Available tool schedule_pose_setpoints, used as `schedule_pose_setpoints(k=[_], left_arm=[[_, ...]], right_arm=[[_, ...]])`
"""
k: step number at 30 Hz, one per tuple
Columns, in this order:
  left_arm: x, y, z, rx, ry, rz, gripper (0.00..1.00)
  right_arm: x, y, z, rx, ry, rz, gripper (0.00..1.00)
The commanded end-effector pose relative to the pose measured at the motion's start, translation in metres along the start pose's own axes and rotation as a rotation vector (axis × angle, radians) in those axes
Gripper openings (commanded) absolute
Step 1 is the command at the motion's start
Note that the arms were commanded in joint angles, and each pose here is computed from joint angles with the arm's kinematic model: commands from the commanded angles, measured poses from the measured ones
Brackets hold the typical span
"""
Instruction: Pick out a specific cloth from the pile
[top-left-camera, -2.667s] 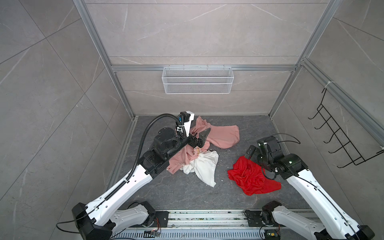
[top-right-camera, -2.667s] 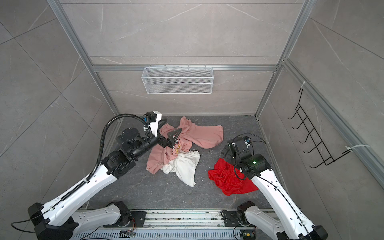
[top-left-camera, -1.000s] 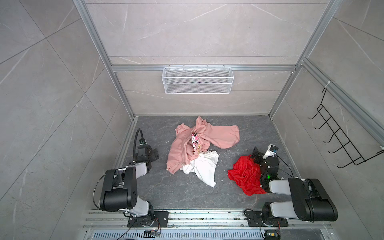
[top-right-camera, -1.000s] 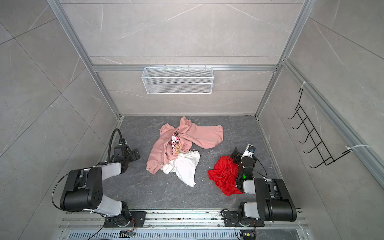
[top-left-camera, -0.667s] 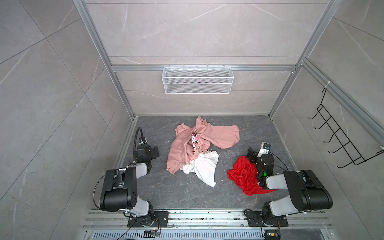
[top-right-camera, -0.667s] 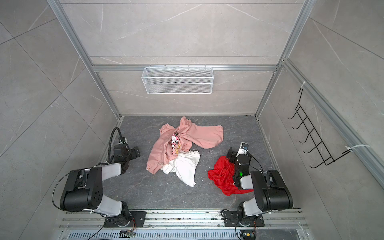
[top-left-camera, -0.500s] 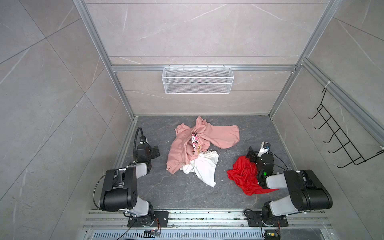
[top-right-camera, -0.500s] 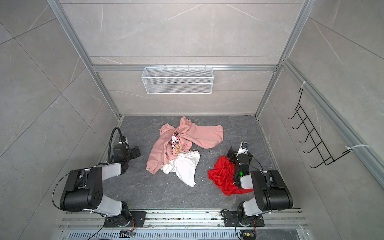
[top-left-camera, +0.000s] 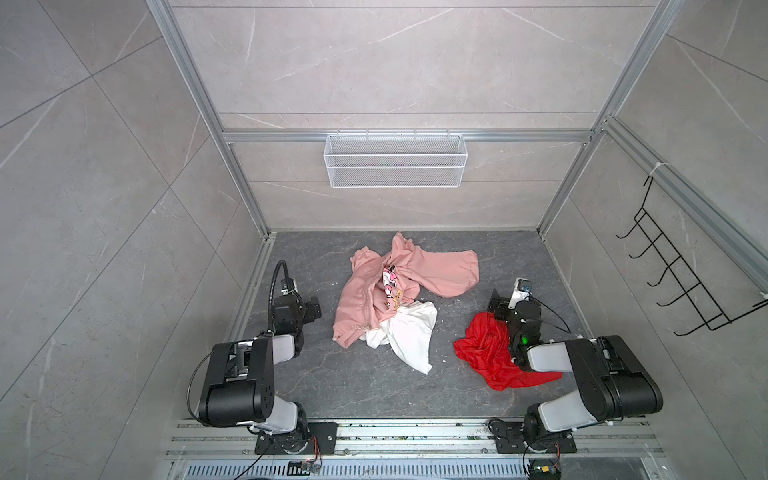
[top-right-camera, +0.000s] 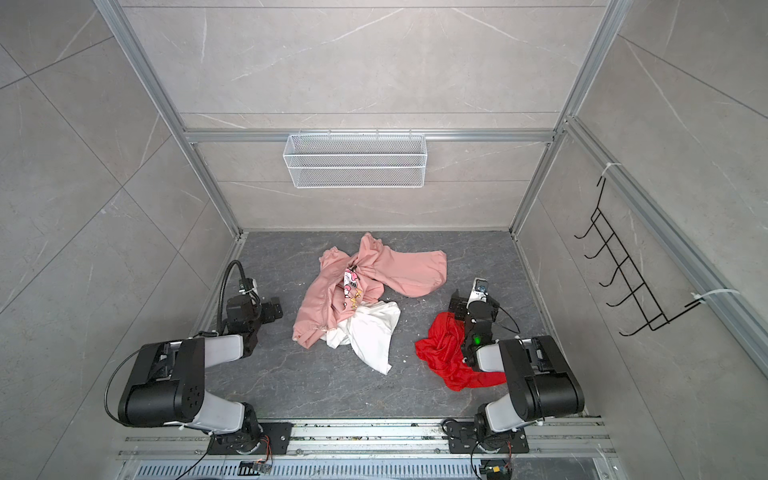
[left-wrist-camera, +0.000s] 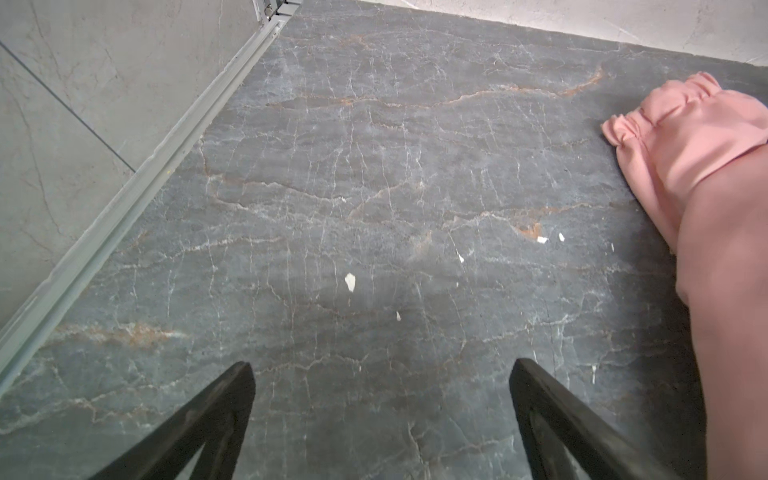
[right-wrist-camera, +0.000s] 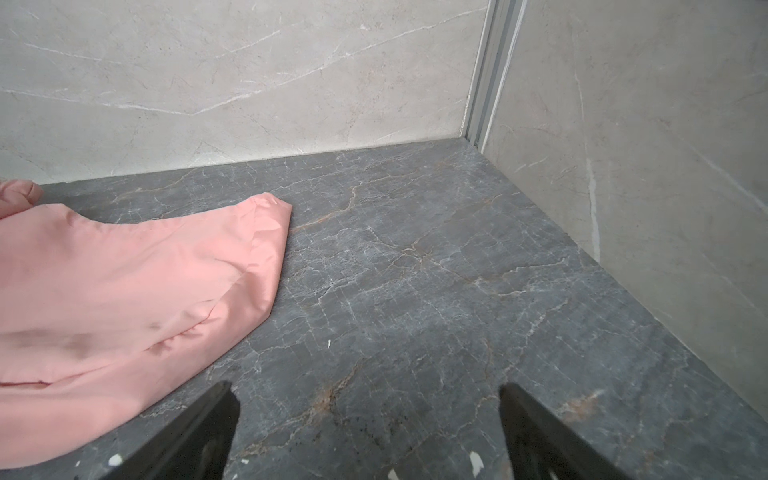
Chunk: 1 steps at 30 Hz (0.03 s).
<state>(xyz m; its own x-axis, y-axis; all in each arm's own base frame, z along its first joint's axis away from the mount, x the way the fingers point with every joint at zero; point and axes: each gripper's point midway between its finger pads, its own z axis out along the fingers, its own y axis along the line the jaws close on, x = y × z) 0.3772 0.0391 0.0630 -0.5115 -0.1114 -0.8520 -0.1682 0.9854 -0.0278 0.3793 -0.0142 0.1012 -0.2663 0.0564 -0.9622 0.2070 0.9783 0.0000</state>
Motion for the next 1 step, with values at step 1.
schedule_pose_setpoints(k=[1], left_arm=[[-0.0314, -0.0031, -0.0049, 0.019, -0.116, 0.015, 0.98]], right_arm=[[-0.0006, 0.0012, 0.0021, 0.011, 0.002, -0.023, 1.0]])
